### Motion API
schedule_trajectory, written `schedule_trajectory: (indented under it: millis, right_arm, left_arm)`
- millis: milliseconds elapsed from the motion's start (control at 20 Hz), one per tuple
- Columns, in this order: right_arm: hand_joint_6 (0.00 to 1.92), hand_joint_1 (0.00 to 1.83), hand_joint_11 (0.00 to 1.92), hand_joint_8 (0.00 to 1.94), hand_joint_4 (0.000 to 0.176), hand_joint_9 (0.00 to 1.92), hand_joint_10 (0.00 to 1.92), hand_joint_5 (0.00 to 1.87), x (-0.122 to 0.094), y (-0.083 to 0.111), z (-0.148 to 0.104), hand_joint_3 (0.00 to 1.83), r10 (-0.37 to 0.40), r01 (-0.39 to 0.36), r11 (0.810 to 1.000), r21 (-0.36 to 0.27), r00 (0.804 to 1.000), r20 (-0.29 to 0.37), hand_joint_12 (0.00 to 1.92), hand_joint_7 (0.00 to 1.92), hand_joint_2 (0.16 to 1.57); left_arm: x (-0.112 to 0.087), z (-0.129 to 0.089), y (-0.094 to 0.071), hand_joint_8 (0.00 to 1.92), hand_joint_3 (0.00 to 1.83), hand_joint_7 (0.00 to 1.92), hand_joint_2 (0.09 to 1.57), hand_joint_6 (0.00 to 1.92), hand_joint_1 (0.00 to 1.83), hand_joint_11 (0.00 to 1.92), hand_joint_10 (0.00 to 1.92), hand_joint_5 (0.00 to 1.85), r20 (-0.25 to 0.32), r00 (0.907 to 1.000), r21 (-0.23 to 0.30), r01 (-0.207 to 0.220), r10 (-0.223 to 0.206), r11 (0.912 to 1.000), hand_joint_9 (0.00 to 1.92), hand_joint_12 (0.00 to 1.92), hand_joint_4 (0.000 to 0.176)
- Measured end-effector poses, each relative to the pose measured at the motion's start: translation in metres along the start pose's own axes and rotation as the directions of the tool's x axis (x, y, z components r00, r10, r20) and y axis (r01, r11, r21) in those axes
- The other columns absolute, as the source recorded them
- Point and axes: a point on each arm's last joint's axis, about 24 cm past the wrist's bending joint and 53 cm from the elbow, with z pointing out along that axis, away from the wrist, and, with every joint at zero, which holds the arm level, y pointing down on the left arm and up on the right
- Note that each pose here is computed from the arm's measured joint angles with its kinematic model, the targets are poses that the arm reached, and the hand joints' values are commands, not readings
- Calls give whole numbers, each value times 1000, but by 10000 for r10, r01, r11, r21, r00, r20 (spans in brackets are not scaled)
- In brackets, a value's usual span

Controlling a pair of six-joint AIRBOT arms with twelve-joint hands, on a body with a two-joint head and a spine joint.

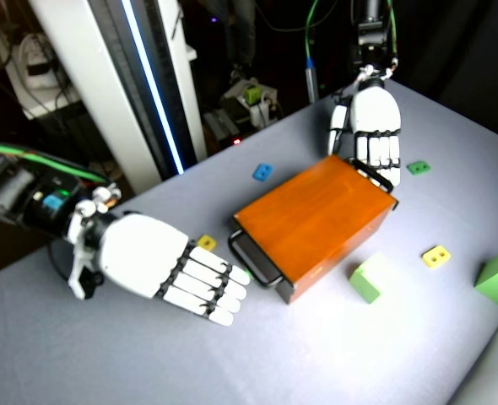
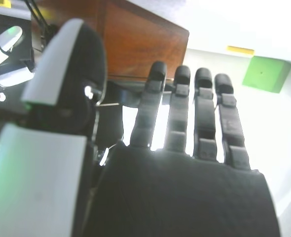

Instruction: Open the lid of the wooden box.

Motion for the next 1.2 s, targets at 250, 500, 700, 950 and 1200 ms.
schedule_trajectory:
  millis: [250, 500, 700, 950, 1200]
  right_arm:
    - [0, 649, 0, 0, 0, 0, 0, 0, 4, -2, -2, 3, -59, 60, 10000, 23, 9999, -94, 0, 0, 1380]
    - [0, 701, 0, 0, 0, 0, 0, 0, 15, -4, -1, 0, -248, 251, 9997, 51, 9982, -537, 0, 0, 1371]
    - [0, 722, 0, 0, 0, 0, 0, 0, 31, -5, 2, 0, -320, 329, 9994, 71, 9939, -1056, 0, 0, 1363]
    - [0, 715, 0, 0, 0, 0, 0, 0, 37, -2, 5, 0, -547, 542, 9985, -74, 9897, -1324, 0, 0, 1367]
    - [0, 724, 0, 0, 0, 0, 0, 0, 36, -1, 16, 0, -515, 506, 9987, -103, 9905, -1277, 0, 0, 1363]
  left_arm:
    - [1, 0, 1, 0, 0, 0, 1359, 0, 402, 0, 0, 0, -30, 10000, -24, -1, 1, 10000, 0, 0, 42]
    - [4, 1, 2, 0, 3, 0, 1369, 0, 332, 0, 0, 0, -142, 9999, -71, 13, -14, 10000, 0, 0, 46]
    - [13, 3, 3, 0, 0, 0, 1359, 0, 404, 0, 0, 0, -399, 9992, -74, -35, 32, 10000, 0, 0, 19]
    - [18, 5, 5, 0, 1, 0, 1359, 0, 362, 0, 0, 0, -564, 9984, -128, 35, -42, 9999, 0, 0, 4]
    - [17, 8, 9, 0, 0, 0, 1345, 0, 393, 0, 0, 0, -529, 9986, -212, 86, -97, 9997, 0, 0, 0]
